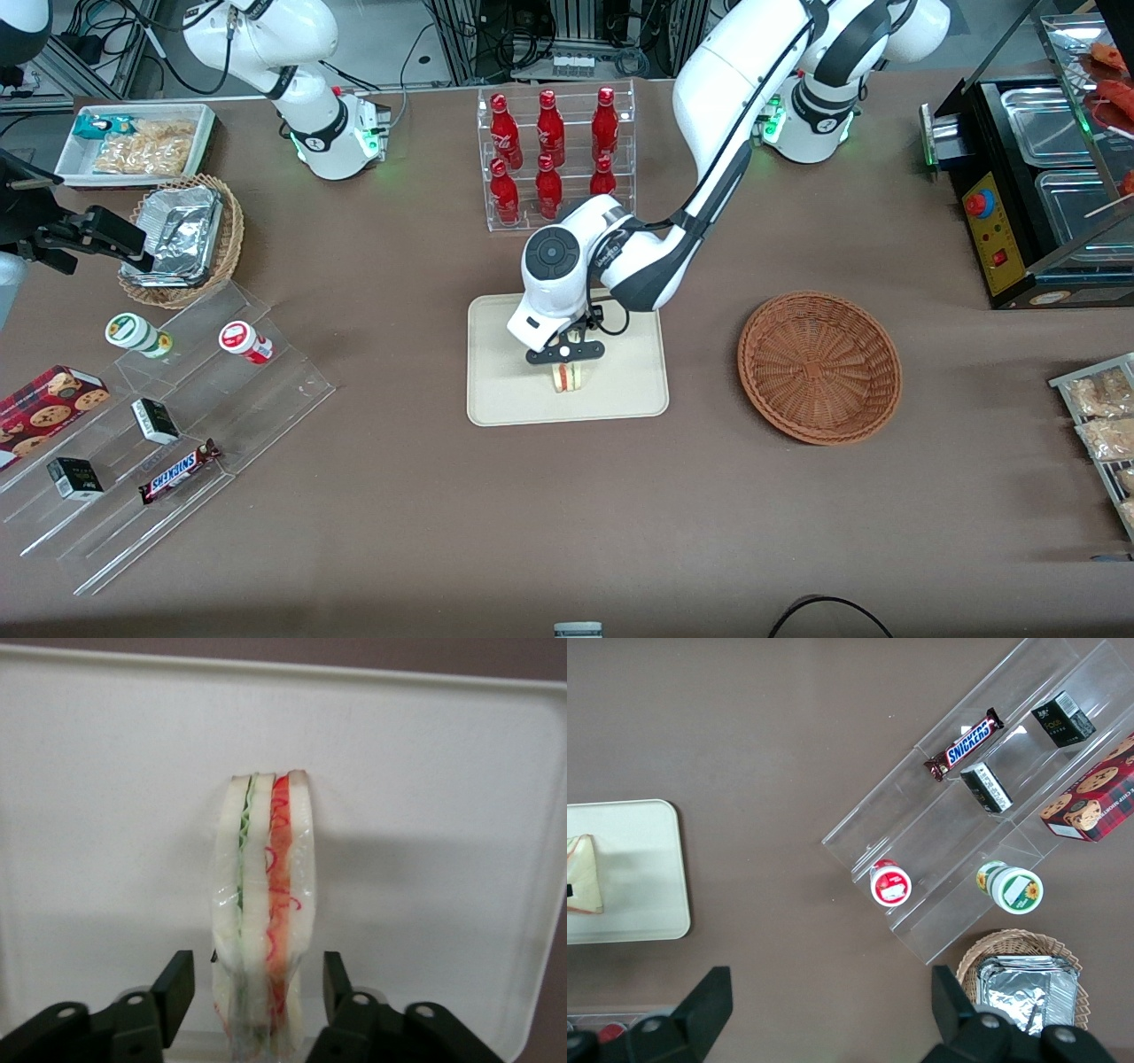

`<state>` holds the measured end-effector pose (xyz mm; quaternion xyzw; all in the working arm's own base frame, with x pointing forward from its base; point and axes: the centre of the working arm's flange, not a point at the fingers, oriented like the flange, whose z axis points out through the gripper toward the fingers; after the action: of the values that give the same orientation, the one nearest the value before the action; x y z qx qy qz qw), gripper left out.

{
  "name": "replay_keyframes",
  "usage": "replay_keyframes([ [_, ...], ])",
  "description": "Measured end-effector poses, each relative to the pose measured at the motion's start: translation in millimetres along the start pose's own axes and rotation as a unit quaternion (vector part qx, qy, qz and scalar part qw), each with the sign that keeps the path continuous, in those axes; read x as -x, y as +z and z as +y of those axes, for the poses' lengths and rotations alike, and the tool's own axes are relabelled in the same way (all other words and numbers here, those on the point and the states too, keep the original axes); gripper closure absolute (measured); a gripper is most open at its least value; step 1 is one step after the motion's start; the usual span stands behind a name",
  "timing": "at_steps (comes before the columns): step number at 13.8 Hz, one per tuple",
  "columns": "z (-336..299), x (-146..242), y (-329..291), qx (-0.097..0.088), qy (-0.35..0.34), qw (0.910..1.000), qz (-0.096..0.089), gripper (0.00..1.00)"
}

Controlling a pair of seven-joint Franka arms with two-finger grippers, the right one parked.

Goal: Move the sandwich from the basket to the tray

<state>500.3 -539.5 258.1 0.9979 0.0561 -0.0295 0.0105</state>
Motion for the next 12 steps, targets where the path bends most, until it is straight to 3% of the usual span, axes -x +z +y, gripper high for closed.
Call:
replay_keyframes([
  [3,-17,-18,-44,-0.003,-0.017,0.9998,0.006,0.00],
  [5,-30,-28,-73,-0.004,-0.027,0.9995,0.012,0.00],
  [9,-63,-47,-104,-0.029,-0.038,0.9988,0.006,0.00],
  [12,-94,-61,-108,-0.057,-0.062,0.9963,-0.017,0.00],
])
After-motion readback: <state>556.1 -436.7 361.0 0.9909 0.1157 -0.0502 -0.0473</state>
